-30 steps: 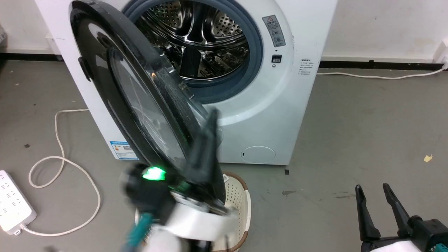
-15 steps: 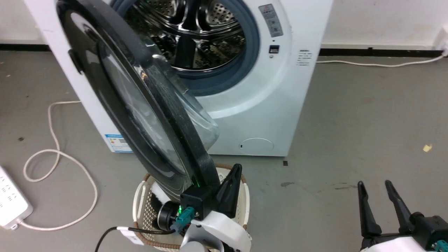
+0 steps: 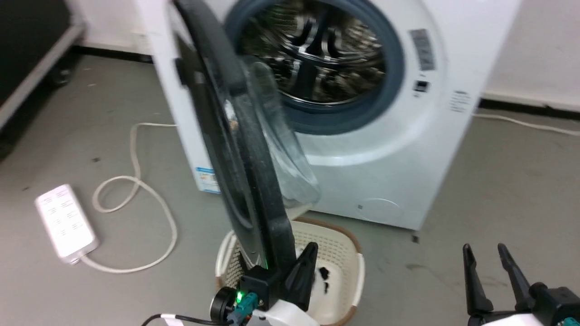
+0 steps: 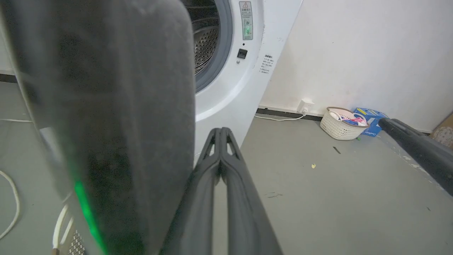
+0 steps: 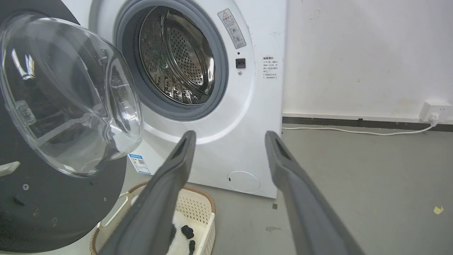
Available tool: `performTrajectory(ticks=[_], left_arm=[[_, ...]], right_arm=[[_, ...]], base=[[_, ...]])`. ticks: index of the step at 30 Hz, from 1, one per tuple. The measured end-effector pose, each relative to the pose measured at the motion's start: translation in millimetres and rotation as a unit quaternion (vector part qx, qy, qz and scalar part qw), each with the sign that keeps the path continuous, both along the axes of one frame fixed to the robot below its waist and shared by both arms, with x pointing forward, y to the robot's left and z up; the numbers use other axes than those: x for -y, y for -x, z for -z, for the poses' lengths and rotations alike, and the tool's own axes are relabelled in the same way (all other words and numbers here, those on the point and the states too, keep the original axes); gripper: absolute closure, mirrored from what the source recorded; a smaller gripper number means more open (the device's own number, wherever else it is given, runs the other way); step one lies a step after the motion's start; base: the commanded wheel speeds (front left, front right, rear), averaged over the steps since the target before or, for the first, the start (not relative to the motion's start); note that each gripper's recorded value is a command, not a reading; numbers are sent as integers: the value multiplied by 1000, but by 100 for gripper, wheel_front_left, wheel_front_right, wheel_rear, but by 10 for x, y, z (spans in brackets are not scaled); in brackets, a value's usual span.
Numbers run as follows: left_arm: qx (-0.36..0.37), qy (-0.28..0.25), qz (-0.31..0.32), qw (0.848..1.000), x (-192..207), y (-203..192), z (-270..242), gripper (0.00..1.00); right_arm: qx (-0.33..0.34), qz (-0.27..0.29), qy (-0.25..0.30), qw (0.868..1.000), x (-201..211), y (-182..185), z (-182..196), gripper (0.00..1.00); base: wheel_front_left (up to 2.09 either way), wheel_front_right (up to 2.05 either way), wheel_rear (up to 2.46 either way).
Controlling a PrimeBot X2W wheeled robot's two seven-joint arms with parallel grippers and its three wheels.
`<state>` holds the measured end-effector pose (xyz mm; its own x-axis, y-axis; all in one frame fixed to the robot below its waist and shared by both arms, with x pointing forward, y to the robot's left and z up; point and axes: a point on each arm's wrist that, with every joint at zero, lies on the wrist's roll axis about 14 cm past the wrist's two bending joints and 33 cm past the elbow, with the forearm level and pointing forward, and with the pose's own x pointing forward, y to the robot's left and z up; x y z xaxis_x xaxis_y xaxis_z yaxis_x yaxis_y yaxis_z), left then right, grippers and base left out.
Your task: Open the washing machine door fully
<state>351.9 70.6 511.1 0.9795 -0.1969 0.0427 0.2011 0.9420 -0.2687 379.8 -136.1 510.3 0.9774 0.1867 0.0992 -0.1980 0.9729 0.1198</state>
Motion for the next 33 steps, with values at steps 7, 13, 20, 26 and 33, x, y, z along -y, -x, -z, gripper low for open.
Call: performTrajectory(ticks=[7,13,20,26,33], left_arm=[[4,-1,-67,998,-408,157,-16,100],[4,-16,-137,990,-908,295,-6,100],[-3,-15,-236,972,-1516,461,-8,100],[-16,-33,-328,944,-2208,602,-2,100],[-27,-73,-393,916,-2887,715,-73,100]], right_arm=[[2,-69,-3,998,-480,-101,-23,0],[-1,-125,-2,992,-880,-157,-7,0],[-16,-186,3,983,-1311,-187,110,0],[-35,-215,12,976,-1523,-249,303,0],[-53,-217,22,974,-1542,-345,507,0]], base=[[0,0,0],[0,0,0],[0,0,0],[0,0,0],[0,0,0]])
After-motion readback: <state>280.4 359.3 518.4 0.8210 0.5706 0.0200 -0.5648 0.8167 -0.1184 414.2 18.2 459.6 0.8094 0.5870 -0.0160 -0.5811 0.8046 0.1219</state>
